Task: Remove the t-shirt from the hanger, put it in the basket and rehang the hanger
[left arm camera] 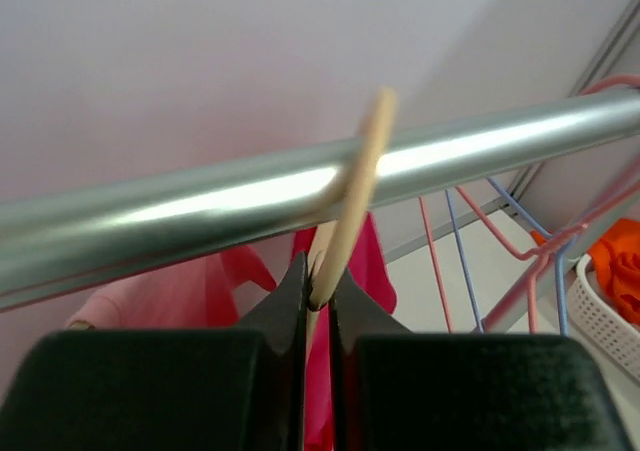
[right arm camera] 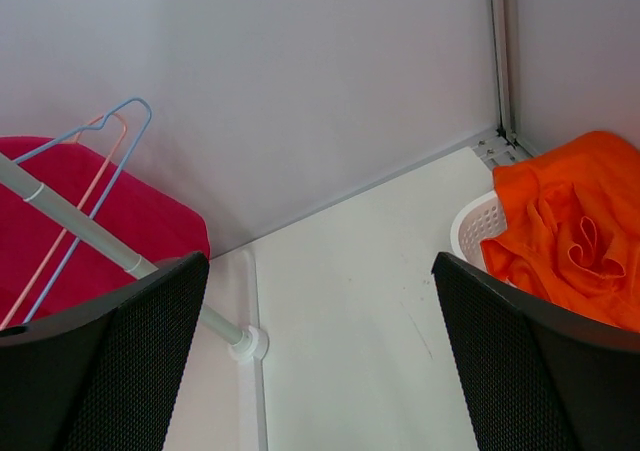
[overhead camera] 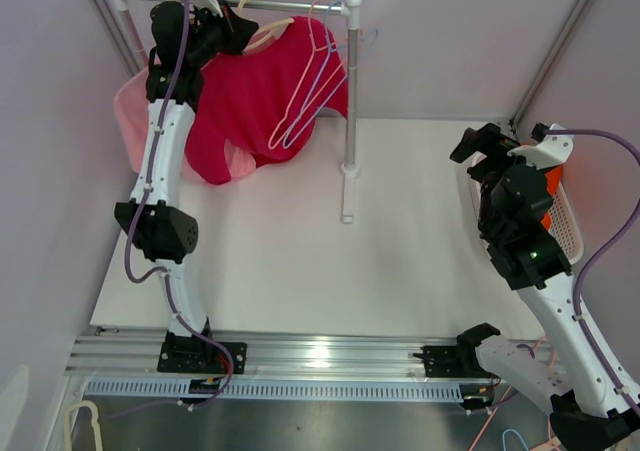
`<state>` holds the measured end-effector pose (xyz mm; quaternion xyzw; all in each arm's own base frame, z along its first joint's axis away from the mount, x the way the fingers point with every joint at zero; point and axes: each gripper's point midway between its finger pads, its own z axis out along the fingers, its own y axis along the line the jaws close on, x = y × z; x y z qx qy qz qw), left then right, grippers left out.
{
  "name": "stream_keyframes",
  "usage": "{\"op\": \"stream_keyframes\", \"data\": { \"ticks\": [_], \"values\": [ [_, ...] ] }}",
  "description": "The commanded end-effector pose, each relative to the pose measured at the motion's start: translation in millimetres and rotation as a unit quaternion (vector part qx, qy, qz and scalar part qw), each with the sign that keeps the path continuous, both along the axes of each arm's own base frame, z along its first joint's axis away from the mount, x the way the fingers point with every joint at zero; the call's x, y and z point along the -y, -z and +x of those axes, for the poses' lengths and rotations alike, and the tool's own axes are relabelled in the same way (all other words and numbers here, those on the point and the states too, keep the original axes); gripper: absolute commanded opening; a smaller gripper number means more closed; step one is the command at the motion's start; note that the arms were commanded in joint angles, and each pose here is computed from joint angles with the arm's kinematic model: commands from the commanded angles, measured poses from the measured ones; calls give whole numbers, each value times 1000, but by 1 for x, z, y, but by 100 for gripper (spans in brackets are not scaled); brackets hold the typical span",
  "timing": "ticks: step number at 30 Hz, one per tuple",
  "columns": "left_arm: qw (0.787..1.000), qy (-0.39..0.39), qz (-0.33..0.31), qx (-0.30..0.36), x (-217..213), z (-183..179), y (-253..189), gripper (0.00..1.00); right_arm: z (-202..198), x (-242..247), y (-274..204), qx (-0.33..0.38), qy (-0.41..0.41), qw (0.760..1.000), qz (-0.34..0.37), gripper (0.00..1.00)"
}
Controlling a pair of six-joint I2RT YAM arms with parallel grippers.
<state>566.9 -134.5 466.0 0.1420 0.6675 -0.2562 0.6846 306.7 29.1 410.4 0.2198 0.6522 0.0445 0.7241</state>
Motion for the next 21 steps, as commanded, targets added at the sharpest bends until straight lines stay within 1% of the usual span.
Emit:
{"op": "stream_keyframes", "data": {
  "ticks": [1,7,12,14,17,18,19,20,21],
  "values": [
    [999,20,-10,31,-1,-2,-21,1,1,0,-9,18,2,1000,5,100],
    [998,52,-15,36,8,-10,-26,1,1,-1,-8,17,0,1000,7,100],
    [998,43,-19,30,6,-14,-29,0,0,-2,-7,17,-4,1000,11,100],
    [999,29,-25,27,2,-14,-32,1,1,-3,-8,18,-7,1000,13,100],
    [999,5,-37,38,-6,-23,-50,0,0,-6,-9,16,-14,1000,13,99],
    [998,-5,-40,47,-9,-31,-62,1,0,-7,-8,14,-17,1000,12,99],
    [997,-21,-46,52,-14,-34,-69,0,0,-8,-8,14,-20,1000,11,100],
    [995,-58,-60,54,-26,-34,-78,0,0,-12,-9,15,-32,999,9,100],
    [993,-79,-68,58,-33,-38,-86,1,1,-15,-9,10,-43,999,-11,99]
  ]
}}
